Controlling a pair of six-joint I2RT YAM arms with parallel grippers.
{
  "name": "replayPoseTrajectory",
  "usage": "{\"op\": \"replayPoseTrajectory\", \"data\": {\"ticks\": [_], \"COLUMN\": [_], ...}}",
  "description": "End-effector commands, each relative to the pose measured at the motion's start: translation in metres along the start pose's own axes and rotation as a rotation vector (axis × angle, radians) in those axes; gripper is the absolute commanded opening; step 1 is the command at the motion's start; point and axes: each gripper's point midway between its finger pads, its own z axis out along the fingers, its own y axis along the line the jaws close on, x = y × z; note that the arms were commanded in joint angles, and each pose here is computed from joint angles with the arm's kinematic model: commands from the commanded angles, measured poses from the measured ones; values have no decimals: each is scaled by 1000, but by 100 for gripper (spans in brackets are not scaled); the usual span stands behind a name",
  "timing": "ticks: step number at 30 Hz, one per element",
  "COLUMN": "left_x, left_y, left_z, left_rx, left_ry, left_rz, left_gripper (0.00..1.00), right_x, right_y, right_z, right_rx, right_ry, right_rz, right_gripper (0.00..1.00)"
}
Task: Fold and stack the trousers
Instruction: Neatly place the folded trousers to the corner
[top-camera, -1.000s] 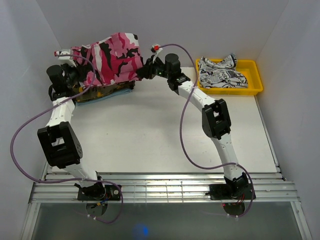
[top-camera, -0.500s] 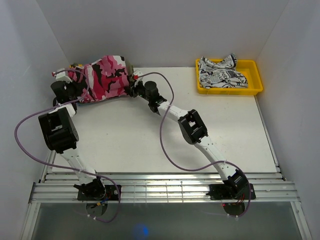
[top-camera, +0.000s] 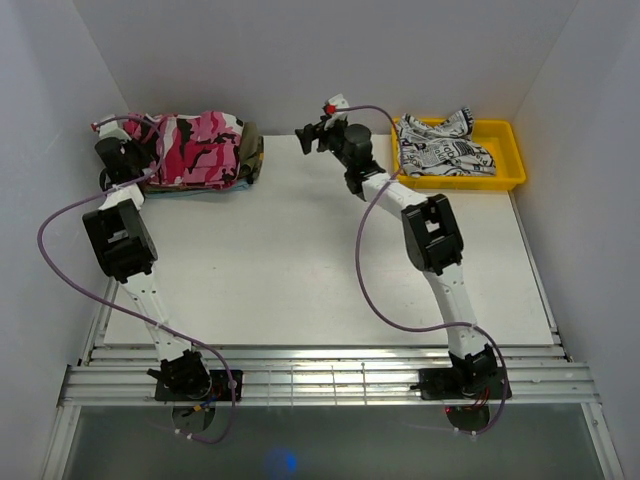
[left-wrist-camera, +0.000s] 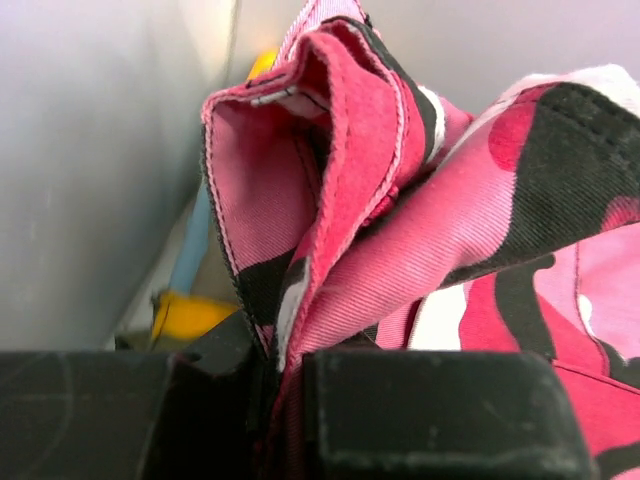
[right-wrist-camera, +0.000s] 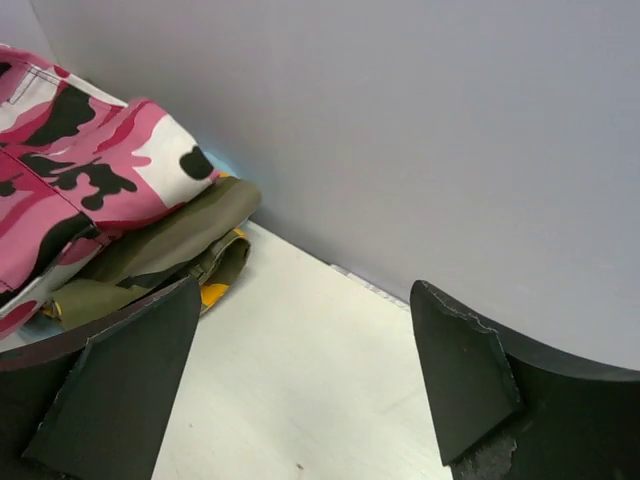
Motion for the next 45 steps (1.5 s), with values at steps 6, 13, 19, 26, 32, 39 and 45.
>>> {"op": "replayPoseTrajectory", "data": {"ticks": [6,13,19,26,32,39,45], "left_x": [-86,-46,-131,-188,-104,-4,51], "left_y": [-26,14,-10,-62,-115,-161,-190], "left_z": [10,42,-8,-75,-110,-119,-108], "left_rx": [141,7,-10,134,477,437,399], "left_ry": [-197,-85,-197,-165,174,360,451], "left_rz": [180,188,285,473,452,522,515], "left_gripper": [8,92,98,98,98,98,98], "right_x": [-87,-74,-82,-90,-80,-48,-26], "right_y": [32,40,40,23,-11,-35,-43], "right_z": [-50,-72,-99,-138,-171,-225,-262], "right_rx": [-205,-266,-305,-289,-229,-166,-133], "right_ry": [2,135,216,312,406,566,621], "right_rz": [2,38,13,6,29,121,199], "right_gripper": [90,90,90,90,90,90,90]}}
